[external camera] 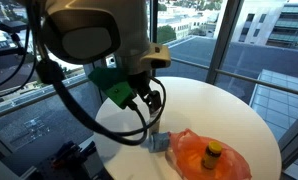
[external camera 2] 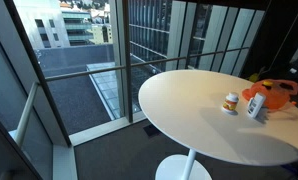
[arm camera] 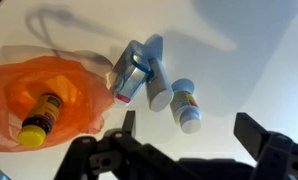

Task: Take the black bottle out the carrier bag

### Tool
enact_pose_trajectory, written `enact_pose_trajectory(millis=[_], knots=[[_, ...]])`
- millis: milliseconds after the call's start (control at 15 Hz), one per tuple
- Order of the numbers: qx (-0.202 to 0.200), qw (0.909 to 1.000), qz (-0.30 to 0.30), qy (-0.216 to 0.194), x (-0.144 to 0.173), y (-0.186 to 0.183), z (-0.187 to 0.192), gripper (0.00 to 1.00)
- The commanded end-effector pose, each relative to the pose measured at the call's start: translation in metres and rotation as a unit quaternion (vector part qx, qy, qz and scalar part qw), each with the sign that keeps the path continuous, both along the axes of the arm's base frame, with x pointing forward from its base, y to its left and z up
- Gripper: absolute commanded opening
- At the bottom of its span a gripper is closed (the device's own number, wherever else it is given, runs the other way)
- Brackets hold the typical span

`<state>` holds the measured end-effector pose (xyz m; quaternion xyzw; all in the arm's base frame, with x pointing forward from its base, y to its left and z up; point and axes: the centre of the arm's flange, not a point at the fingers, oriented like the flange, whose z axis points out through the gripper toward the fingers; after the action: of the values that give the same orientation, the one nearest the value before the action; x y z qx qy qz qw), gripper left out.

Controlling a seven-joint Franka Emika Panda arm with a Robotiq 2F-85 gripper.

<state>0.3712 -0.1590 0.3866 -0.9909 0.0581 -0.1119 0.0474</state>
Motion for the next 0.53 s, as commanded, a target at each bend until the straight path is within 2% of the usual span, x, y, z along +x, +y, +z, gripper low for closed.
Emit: enact_pose_trajectory(millis=[0, 467], knots=[[0.0, 1.0, 0.0, 0.0, 0.0, 0.0, 0.0, 1.0], [-0.011, 0.9996, -0.023, -0.014, 0.02, -0.004, 0.019, 1.0]])
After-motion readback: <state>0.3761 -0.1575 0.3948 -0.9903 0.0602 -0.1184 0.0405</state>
